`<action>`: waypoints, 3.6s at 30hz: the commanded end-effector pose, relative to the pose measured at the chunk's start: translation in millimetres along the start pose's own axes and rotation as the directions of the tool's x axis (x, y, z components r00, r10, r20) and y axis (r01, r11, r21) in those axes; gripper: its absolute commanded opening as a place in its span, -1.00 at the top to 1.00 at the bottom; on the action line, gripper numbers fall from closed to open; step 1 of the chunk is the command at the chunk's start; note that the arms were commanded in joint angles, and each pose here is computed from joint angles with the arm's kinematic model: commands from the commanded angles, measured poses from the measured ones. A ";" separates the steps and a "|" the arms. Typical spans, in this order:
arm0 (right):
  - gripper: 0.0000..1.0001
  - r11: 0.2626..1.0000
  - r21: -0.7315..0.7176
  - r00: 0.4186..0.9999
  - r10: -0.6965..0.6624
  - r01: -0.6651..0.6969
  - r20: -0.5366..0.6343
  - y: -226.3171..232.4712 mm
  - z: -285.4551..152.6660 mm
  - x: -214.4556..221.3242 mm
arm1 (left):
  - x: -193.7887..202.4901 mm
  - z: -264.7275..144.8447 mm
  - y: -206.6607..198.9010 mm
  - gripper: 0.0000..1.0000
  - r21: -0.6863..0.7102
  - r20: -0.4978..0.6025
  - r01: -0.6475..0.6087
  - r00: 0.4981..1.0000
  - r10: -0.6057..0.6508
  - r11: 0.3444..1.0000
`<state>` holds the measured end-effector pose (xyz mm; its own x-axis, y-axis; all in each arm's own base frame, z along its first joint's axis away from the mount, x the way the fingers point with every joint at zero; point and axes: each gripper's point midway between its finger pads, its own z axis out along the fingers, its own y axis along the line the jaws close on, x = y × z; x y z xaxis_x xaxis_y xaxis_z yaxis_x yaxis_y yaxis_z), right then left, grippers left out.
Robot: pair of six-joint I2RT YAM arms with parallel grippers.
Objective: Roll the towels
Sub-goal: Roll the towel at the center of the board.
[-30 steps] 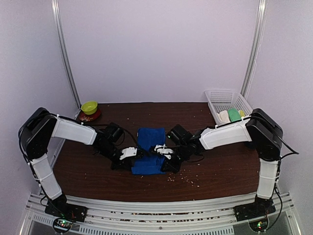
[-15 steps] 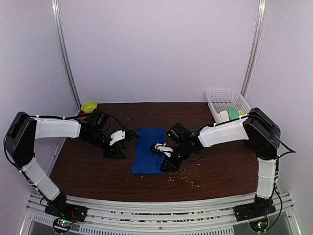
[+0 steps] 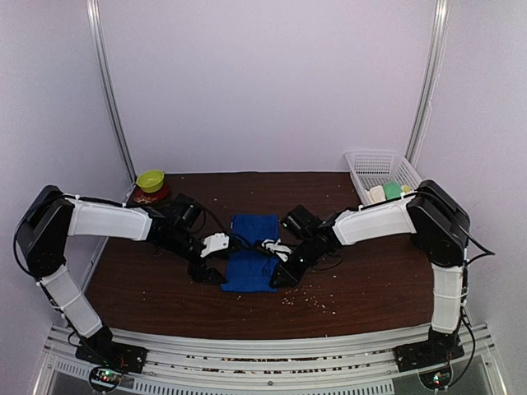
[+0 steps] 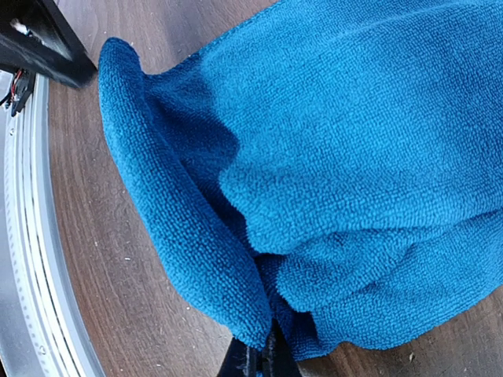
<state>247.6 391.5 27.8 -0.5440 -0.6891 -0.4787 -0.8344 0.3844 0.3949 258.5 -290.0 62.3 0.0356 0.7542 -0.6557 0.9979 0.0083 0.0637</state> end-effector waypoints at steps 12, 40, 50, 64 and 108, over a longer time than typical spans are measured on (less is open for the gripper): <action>1.00 0.998 0.034 0.996 0.063 -0.061 -0.058 -17.4 12.4 16.9 | -22.0 16.3 12.5 -0.45 0.091 0.038 0.127 0.991 -0.131 0.988; 1.00 0.996 0.047 0.996 0.081 -0.079 -0.043 -22.0 10.1 18.2 | -13.8 29.5 25.6 -0.31 0.083 -0.019 0.182 0.983 -0.181 0.980; 0.94 0.995 0.061 0.997 0.076 -0.075 -0.023 -21.7 3.1 12.3 | 14.0 44.3 28.8 0.28 0.037 -0.098 0.231 0.969 -0.227 0.972; 0.35 0.971 0.231 0.991 -0.088 0.062 0.105 -19.5 -53.5 -1.9 | 42.1 55.2 33.2 0.35 -0.029 -0.178 0.265 0.947 -0.266 0.964; 1.00 0.996 0.033 0.958 0.075 -0.088 0.278 -24.8 16.9 -11.6 | 51.6 57.4 29.9 0.39 -0.032 -0.205 0.264 0.942 -0.265 0.964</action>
<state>277.3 405.0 33.7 -0.5531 -0.4327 -0.7119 -0.8208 0.4296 0.3766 295.8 -309.0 20.4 -0.2170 0.7899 -0.5736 0.9758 0.1925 -0.1040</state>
